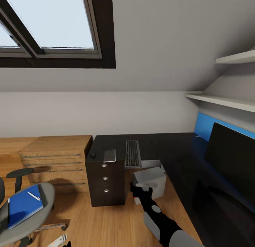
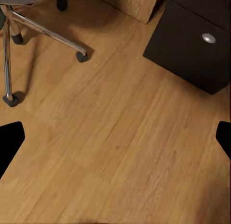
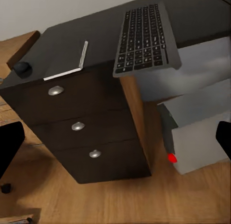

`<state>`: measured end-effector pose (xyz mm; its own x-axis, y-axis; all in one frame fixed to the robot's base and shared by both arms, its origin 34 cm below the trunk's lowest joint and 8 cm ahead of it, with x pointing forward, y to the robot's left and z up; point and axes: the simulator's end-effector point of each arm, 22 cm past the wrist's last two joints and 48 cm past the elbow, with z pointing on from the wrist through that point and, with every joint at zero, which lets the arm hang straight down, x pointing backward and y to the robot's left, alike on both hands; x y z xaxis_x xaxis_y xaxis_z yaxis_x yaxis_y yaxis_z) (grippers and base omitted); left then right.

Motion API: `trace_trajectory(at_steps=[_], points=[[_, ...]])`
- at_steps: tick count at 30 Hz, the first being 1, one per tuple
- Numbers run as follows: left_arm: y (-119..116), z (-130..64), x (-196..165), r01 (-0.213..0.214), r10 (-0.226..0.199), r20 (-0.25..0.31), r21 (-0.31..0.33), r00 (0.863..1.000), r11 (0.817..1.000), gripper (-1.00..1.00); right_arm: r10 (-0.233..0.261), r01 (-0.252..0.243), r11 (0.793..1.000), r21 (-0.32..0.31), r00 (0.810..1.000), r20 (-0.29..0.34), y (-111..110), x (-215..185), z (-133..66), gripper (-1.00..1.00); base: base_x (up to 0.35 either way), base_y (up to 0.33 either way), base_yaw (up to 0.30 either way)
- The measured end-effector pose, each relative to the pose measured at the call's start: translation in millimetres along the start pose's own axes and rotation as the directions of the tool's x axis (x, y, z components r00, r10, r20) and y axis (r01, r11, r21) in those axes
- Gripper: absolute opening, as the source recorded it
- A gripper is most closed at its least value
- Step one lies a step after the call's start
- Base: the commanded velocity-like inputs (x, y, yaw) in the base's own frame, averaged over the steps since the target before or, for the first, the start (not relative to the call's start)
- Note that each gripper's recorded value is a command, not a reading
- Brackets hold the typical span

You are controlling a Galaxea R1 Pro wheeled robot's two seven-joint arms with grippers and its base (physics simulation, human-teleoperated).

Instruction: In the bedroom, organize the workspace by keeping the computer under the desk, ensuring the monitor is on the desk, placing the keyboard on the desk next to the monitor, placing the mouse on the desk next to the keyboard, moving the folder from the swivel chair onto the desk next to the mouse, stacking the notebook on top of the folder with the pen on top of the notebook, and positioning the swivel chair next to the desk.

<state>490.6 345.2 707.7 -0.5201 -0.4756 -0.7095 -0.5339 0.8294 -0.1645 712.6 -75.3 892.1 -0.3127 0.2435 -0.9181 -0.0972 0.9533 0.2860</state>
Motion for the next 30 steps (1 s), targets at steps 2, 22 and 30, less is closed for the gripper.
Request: trace_trajectory(at_steps=[2, 22, 30], points=[[-9.6, 0.8, -7.5, 0.002, -0.003, 0.003, 0.021, 1.0, 1.0, 1.0, 0.026, -0.026, 1.0, 0.006, 1.0, -0.001, -1.4, 2.1, 1.1, 1.0, 0.0, 0.0, 0.0], [-136.8, -29.9, -58.0, 0.064, 0.01, -0.225, 0.321, 0.974, 0.945, 1.0, 0.337, -0.342, 0.938, 0.06, 0.938, 0.077, -27.8, -9.8, 16.6, 1.0, 0.0, 0.0, 0.0], [-134.7, -23.1, -58.0, 0.061, 0.006, -0.207, 0.32, 0.978, 0.945, 1.0, 0.336, -0.34, 0.939, 0.054, 0.939, 0.078, -29.8, -3.0, 19.0, 1.0, 0.0, 0.0, -0.231]])
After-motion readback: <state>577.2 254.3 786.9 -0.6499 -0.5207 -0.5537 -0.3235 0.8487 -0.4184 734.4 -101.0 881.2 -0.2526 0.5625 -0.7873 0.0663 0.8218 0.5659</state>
